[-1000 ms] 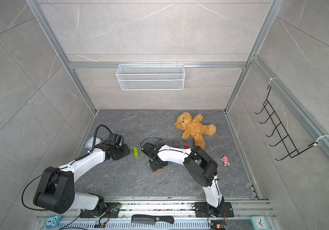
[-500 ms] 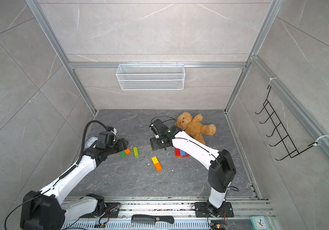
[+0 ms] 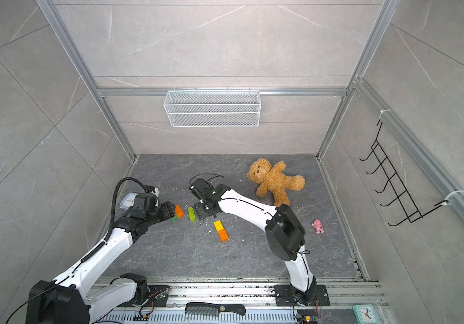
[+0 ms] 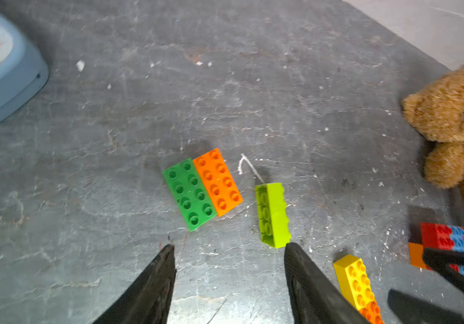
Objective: Assemble a rectangle with lego
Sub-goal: Adjust the lego brick at the center of the board.
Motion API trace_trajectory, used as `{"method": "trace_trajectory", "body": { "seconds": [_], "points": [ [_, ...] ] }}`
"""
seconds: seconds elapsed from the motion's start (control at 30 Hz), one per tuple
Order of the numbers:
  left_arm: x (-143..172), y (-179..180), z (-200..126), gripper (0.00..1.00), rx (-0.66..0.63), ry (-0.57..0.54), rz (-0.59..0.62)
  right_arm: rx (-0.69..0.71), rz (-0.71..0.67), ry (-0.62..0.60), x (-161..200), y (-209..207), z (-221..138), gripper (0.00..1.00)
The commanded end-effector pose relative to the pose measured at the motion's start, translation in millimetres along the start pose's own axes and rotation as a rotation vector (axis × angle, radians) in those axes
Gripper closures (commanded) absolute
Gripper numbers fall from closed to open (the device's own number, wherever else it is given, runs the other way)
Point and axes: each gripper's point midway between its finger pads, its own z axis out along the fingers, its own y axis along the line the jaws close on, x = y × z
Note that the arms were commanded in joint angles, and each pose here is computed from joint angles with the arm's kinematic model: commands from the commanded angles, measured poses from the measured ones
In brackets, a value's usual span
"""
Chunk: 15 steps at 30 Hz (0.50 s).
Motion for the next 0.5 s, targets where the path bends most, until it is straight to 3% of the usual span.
{"method": "trace_trajectory", "body": {
  "seconds": [0.0,0.13,0.47],
  "points": [
    [5,17,-2,0.36,-0.036,0.062,-0.119,-0.006,-0.065,0.03,-5,14,14,0.29],
    [4,26,-5,0.36,-0.037,0.063,-0.16,-0.017,-0.037,0.069,-11,35,40,0.29],
    [9,21,-8,0.38,0.004,0.073,-0.163,0.103,0.004,0.115,-14,32,86,0.4]
  ]
}}
